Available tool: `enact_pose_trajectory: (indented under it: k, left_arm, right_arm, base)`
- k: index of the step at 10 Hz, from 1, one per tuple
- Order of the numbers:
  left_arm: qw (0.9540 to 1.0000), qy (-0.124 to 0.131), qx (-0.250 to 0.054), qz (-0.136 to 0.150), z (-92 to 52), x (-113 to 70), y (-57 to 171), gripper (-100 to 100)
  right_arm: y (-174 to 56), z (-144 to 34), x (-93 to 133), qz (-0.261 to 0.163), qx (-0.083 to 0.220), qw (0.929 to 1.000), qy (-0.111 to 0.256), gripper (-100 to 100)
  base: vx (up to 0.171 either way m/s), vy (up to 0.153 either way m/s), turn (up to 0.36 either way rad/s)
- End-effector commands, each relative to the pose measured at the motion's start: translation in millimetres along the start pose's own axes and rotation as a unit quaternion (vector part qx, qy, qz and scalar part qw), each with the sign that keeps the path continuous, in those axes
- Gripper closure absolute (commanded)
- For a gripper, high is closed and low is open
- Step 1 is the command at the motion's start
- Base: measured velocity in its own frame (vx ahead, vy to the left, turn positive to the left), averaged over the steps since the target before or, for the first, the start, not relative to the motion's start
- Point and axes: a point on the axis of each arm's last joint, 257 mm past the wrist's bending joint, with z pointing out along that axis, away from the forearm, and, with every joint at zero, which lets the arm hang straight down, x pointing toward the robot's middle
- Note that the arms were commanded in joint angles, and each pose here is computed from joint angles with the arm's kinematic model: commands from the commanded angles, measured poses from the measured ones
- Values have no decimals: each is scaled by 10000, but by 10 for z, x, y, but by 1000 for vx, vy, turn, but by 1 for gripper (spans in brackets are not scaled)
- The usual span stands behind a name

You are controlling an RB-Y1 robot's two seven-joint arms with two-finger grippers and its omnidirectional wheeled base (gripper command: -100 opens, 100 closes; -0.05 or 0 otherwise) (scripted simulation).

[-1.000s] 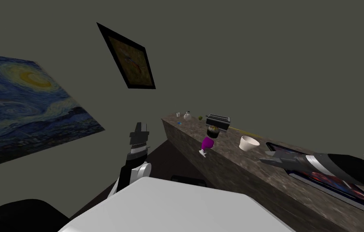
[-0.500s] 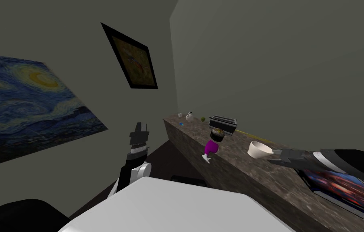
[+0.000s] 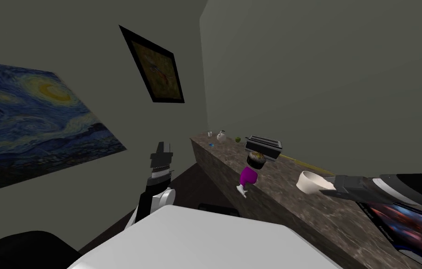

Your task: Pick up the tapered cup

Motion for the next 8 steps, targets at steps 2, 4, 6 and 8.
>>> enact_pose_trajectory:
  k: [2,4,6,8]
  left_arm:
    - [10000,0,0,0,0,0,0,0]
    - [10000,0,0,0,0,0,0,0]
    - [10000,0,0,0,0,0,0,0]
    - [10000,0,0,-1,0,0,0,0]
  right_arm:
    - [-10,-7,61,-68,2,10000,73,-100]
    - [87,25,243,-24,-120,9996,238,-100]
    - [87,25,243,-24,-120,9996,238,-100]
    - [83,25,260,-69,-108,9996,267,0]
  base:
    - [62,-13,14]
    - [16,-8,23]
    - [28,-6,14]
    - [3,-1,0]
